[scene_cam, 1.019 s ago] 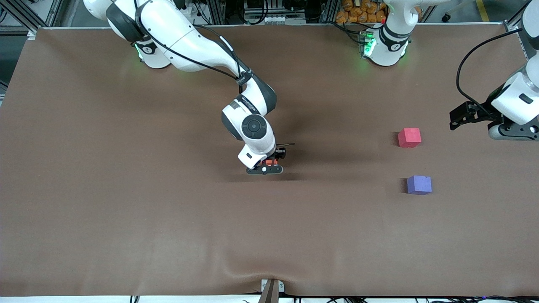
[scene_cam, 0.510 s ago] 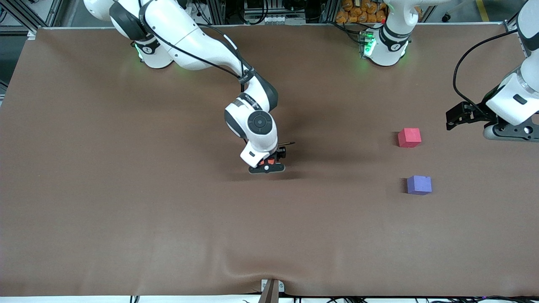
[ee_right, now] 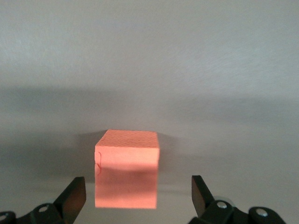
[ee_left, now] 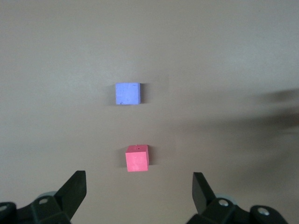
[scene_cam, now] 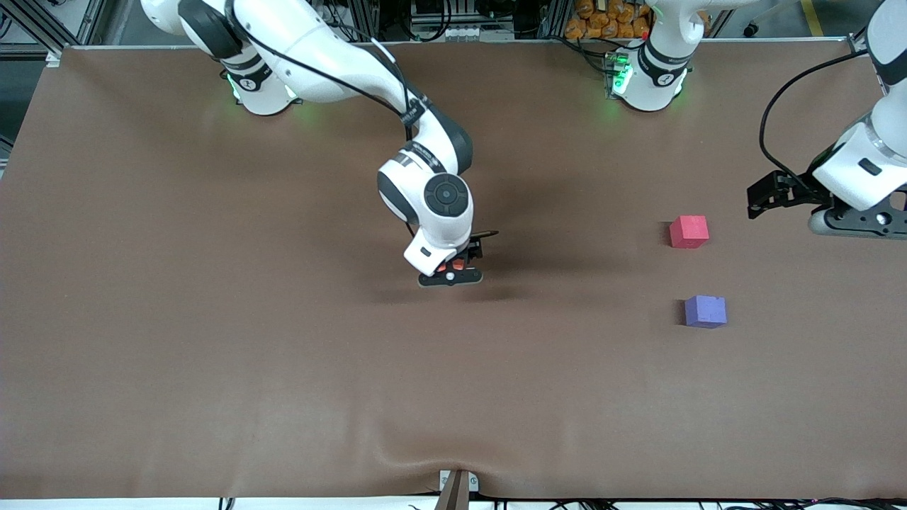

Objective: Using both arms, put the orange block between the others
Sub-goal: 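Set the orange cube down and open the right gripper, then grasp the orange cube with the left gripper while the right gripper withdraws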

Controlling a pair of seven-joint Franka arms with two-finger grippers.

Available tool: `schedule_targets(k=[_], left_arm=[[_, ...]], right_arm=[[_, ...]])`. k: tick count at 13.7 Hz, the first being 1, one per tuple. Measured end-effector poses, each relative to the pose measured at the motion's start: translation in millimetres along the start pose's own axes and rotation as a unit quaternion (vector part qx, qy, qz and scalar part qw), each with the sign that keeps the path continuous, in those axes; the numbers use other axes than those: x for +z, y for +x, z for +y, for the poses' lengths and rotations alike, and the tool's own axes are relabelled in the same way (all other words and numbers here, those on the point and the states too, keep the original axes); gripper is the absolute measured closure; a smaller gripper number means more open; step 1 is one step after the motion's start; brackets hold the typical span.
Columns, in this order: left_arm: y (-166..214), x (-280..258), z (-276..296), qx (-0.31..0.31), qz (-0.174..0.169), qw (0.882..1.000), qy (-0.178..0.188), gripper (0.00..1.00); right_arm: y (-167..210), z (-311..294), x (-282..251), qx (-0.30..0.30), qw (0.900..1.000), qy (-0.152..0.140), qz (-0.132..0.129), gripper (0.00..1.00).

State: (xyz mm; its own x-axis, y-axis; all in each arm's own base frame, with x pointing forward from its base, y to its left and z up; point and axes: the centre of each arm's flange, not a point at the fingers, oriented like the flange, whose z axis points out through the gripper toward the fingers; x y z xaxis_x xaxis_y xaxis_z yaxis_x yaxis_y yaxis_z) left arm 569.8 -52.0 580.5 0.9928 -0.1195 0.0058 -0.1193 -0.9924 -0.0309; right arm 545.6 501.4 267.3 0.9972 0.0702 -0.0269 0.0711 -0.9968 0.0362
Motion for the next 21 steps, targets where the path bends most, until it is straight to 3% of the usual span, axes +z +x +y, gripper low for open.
schedule_targets(k=[3,6,11,16,21], left_arm=[[0.4,0.2,8.4,0.007,0.000,1.000,0.000,0.00],[4.7,10.8,6.5,0.005,-0.009,1.000,-0.004,0.00],[23.1,40.8,27.9,-0.018,-0.026,0.998,-0.052,0.00],[48.0,68.4,160.4,-0.048,-0.038,0.997,-0.040,0.00],[58.7,107.0,264.1,-0.038,-0.019,0.998,-0.041,0.00]], right_arm=[[38.8,57.7,-25.1,0.029,1.000,-0.001,0.003,0.00],[95.4,159.3,-22.5,0.036,0.999,0.000,0.005,0.00],[155.3,332.5,-22.8,0.035,0.999,0.008,0.026,0.00],[176.6,444.8,7.7,0.018,0.997,0.010,0.068,0.00],[183.9,494.1,40.2,0.017,0.994,-0.012,0.103,0.00]])
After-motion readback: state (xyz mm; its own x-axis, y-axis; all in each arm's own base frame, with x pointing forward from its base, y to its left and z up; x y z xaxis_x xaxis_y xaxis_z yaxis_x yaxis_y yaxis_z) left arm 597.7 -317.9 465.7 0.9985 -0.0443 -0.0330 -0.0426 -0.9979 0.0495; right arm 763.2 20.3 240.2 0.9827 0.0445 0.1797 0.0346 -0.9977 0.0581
